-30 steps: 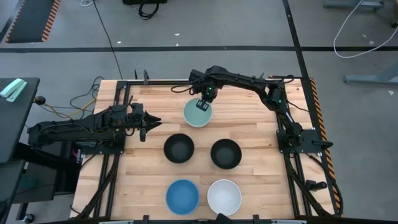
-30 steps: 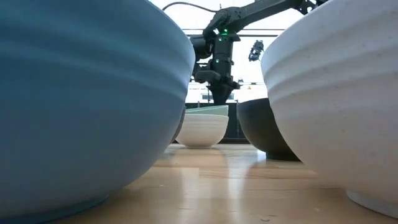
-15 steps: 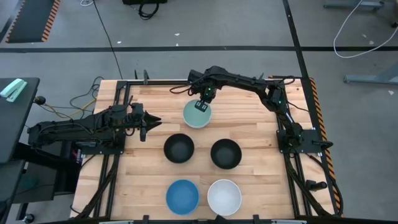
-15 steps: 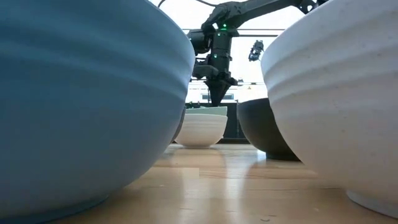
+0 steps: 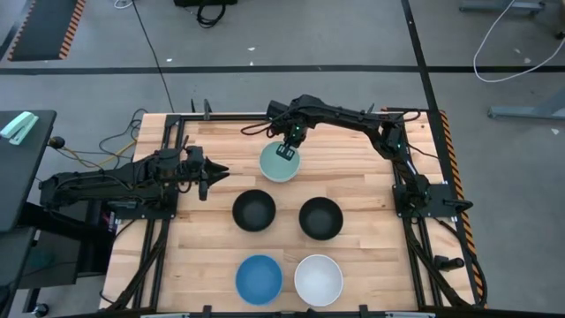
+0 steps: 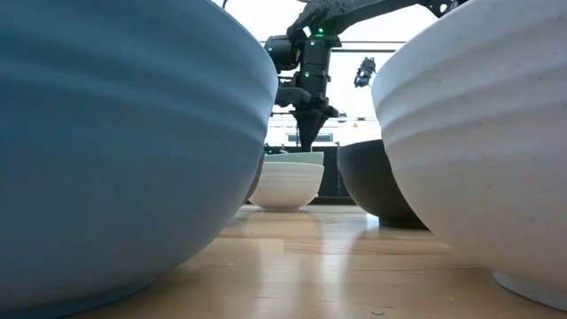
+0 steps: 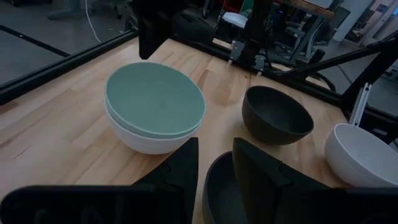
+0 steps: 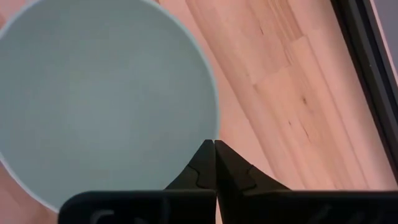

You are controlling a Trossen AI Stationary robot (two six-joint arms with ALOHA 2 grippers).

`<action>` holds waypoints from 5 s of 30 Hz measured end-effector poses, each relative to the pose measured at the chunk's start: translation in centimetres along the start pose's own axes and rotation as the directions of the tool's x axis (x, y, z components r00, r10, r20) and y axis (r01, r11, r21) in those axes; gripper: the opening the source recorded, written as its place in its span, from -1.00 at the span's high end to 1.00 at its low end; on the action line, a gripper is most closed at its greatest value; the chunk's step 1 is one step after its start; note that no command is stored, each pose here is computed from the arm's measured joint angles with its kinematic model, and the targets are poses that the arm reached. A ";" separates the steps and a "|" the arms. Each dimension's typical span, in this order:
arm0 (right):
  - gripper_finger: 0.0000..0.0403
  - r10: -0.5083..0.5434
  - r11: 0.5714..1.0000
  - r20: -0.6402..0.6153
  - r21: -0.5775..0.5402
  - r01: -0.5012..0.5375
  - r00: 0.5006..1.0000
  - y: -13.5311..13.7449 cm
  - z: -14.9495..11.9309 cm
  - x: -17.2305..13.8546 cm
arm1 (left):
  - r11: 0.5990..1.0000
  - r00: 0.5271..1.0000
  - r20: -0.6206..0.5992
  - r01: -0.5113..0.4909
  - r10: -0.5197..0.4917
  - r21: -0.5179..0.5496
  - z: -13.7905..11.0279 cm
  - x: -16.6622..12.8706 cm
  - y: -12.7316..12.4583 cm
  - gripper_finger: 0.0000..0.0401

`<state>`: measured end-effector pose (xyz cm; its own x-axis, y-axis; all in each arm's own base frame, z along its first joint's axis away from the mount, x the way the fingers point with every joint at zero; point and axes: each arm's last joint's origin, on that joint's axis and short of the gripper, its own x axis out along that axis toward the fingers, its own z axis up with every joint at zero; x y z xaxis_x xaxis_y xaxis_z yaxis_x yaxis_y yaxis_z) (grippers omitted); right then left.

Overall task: Nest bowls inside each other
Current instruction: Stack the light blue bowl on top of the top white bowl, then stack the left black bowl on top of the blue bowl

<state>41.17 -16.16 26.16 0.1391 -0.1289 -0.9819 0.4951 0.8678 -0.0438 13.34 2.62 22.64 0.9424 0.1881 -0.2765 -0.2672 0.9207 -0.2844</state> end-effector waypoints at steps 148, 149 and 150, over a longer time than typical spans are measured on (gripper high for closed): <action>0.89 0.087 0.943 0.442 -0.326 0.069 0.893 21.9 -23.7 -17.9 | 0.908 0.540 -0.835 -0.394 0.105 -0.141 -2.3 12.5 -2.9 0.60; 0.89 0.086 0.943 0.441 -0.325 0.070 0.893 21.9 -23.7 -17.9 | 0.908 0.534 -0.839 -0.396 0.105 -0.139 -2.4 12.7 -2.8 0.60; 0.89 0.085 0.943 0.441 -0.325 0.071 0.894 21.9 -23.7 -17.8 | 0.906 0.529 -0.842 -0.399 0.103 -0.140 -2.5 12.8 -2.7 0.60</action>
<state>29.21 16.54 38.30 0.5442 -0.2530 -0.7999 0.1976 0.9653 -0.1708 25.60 1.70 17.58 0.3019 -0.0939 -0.9487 -0.6462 0.7115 -0.2761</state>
